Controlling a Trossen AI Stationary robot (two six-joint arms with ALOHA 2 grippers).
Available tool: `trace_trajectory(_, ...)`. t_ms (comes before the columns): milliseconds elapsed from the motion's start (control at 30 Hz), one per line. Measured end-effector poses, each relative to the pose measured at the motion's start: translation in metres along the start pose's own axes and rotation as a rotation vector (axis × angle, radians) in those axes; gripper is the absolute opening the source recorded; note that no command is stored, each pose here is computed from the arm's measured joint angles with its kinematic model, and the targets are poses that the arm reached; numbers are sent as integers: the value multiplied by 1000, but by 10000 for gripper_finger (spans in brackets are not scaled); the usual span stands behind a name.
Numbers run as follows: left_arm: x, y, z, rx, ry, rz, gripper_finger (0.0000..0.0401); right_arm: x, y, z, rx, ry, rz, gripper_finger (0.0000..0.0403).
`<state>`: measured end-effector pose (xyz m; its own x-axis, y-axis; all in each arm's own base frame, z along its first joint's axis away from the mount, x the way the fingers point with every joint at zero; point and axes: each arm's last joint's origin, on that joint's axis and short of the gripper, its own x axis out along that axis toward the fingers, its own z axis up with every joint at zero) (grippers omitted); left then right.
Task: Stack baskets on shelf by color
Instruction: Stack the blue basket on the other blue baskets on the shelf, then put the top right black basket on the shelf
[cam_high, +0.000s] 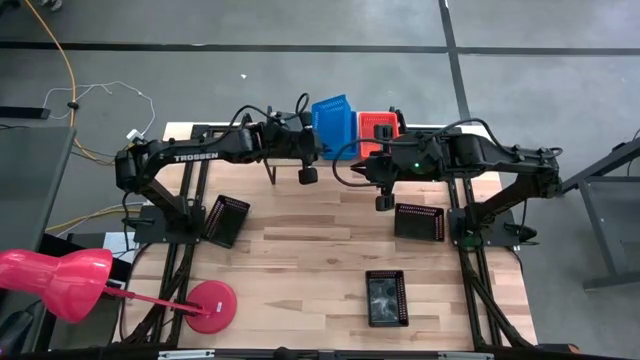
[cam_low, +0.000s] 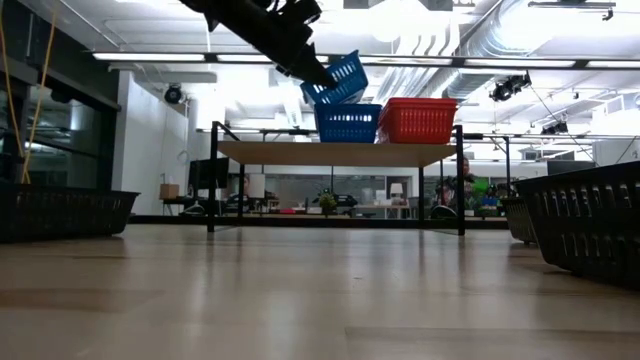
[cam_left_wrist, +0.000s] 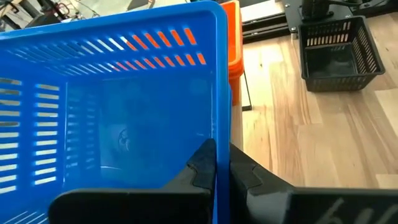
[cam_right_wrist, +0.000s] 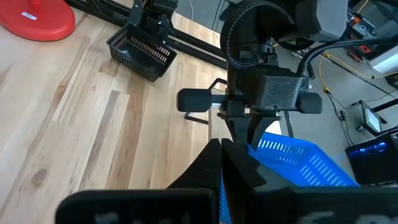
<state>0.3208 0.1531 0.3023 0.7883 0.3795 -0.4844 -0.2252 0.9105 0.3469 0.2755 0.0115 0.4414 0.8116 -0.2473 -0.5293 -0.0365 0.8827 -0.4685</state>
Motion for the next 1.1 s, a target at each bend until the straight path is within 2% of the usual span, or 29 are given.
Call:
trace_trajectory(167, 0, -1, 0, 10, -1, -2, 2, 0, 0, 0, 0, 0, 0, 0)
trace_trajectory(300, 0, -2, 1, 26, 0, 3, 19, 0, 0, 0, 4, 0, 0, 0)
trace_trajectory(600, -4, -1, 3, 28, -8, 9, 96, 1, 0, 0, 17, 1, -2, 0)
trace_trajectory(867, -20, 4, 8, 18, -3, 82, 154, 1, -3, -2, 62, 17, -36, 0)
trace_trajectory(967, -35, 4, 10, 0, 18, 99, 161, 3, -11, -6, 144, 70, -146, 0)
trace_trajectory(1100, -64, 5, 14, -66, 7, 67, 161, 3, -32, -16, 312, 169, -509, 0)
